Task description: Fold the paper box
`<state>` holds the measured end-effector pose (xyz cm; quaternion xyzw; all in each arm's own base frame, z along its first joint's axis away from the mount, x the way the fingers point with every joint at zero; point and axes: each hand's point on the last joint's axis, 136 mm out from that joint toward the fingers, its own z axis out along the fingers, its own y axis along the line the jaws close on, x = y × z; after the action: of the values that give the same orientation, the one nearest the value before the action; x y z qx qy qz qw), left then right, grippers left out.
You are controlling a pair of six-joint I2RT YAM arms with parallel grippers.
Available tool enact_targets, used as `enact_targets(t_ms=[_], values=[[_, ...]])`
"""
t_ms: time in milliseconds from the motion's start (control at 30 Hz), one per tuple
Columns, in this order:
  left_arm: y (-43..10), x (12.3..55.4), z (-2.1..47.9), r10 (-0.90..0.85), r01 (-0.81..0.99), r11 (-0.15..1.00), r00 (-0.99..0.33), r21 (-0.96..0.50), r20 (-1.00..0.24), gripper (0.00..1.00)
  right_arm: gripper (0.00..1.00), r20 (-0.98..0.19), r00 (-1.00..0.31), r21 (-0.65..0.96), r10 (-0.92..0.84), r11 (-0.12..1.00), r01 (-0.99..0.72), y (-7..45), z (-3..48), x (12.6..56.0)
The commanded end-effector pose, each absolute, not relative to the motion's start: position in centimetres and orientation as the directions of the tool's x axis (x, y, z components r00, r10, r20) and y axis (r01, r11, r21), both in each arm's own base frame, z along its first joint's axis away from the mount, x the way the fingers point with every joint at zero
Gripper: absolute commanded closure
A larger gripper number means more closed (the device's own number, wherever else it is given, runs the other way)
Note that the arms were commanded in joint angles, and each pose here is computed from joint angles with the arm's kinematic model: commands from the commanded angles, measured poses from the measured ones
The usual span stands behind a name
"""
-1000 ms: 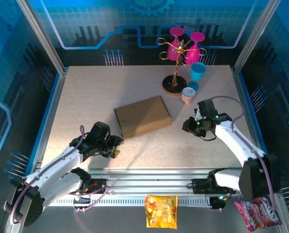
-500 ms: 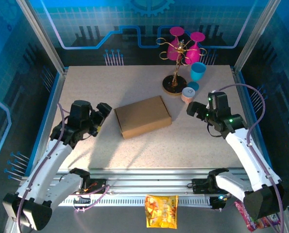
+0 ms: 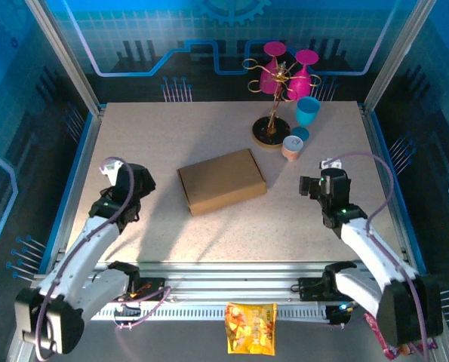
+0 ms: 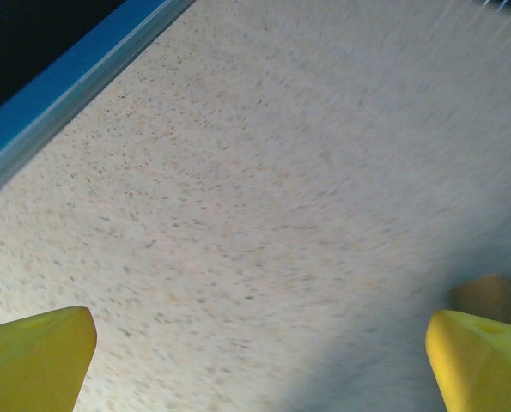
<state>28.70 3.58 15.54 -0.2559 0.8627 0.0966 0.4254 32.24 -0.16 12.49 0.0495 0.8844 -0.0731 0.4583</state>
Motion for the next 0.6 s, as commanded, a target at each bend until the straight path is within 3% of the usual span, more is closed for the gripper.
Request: enact_targets(t_ms=[0, 133, 233, 367, 567], values=[[4.0, 31.1, 14.5, -0.147, -0.384, 0.918, -0.556, 0.096, -0.818, 0.01, 0.00, -0.900, -0.433, -0.103, -0.047, 0.989, 0.106, -0.2, 14.2, 35.9], [4.6, 32.1, 10.8, -0.292, -0.428, 0.903, -0.522, -0.050, -0.801, 0.01, 0.00, -0.903, -0.426, -0.097, -0.060, 0.993, 0.067, 0.2, 11.6, 37.9], [4.7, 33.1, 8.6, -0.299, -0.414, 0.908, -0.537, -0.063, -0.789, 0.01, 0.00, -0.907, -0.413, -0.103, -0.084, 0.994, 0.022, 0.7, 11.4, 39.4], [4.7, 35.1, 8.6, -0.307, -0.394, 0.915, -0.535, -0.089, -0.787, 0.01, 0.00, -0.920, -0.391, -0.034, -0.019, 0.999, 0.031, 0.3, 10.8, 40.6], [4.9, 38.4, 9.5, -0.338, -0.350, 0.917, -0.434, -0.189, -0.835, 0.01, 0.00, -0.934, -0.349, -0.055, -0.074, 0.996, -0.064, 2.1, 10.2, 40.1]])
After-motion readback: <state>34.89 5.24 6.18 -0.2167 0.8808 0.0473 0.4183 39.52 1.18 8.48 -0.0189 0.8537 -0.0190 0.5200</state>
